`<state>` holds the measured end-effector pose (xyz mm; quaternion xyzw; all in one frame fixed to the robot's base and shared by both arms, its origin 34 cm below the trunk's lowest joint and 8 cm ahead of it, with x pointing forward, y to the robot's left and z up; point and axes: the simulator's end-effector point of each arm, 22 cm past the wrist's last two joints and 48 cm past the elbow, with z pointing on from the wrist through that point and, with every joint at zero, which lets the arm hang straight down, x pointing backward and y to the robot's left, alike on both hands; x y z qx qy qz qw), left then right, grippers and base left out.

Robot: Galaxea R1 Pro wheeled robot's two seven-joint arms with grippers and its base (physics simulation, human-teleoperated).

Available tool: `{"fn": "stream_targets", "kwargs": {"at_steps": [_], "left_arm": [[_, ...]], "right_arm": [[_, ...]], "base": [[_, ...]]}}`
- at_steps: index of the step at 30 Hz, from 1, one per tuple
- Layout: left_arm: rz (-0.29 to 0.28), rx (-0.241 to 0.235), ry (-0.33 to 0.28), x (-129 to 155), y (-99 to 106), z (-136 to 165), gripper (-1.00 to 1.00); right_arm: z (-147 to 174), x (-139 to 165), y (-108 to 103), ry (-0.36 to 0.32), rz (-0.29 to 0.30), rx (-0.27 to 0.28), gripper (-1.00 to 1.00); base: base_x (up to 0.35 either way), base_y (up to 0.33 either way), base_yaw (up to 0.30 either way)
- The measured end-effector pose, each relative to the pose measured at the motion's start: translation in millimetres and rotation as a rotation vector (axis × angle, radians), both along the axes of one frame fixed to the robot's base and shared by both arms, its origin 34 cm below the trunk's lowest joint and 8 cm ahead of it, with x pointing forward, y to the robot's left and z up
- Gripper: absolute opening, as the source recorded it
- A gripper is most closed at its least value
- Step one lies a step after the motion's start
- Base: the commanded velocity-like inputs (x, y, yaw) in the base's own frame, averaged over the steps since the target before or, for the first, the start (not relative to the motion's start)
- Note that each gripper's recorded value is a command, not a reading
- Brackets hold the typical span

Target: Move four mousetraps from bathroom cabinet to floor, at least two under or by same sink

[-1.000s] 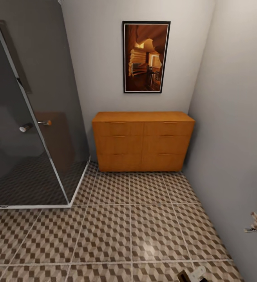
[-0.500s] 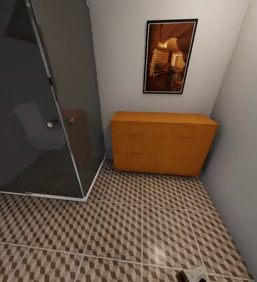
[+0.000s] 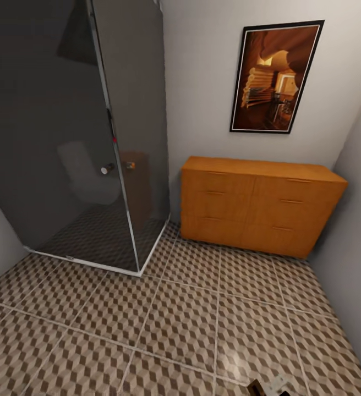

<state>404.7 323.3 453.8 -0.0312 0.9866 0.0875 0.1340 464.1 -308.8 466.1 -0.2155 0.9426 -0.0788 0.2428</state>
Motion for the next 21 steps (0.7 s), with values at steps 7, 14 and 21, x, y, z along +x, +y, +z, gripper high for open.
{"fn": "stream_targets", "kwargs": {"at_steps": [7,14,21], "left_arm": [[0.0,0.0,0.0,0.0,0.0,0.0,-1.0],[0.0,0.0,0.0,0.0,0.0,0.0,-1.0],[0.0,0.0,0.0,0.0,0.2,0.0,-1.0]], "right_arm": [[0.0,0.0,-0.2,0.0,0.0,0.0,-1.0],[-0.2,-0.1,1.5,0.001,0.002,0.001,-1.0],[-0.2,-0.1,1.6,0.001,0.002,0.002,-1.0]], "base": [[0.0,0.0,0.288],[0.0,0.0,0.29],[0.0,0.0,0.292]]}}
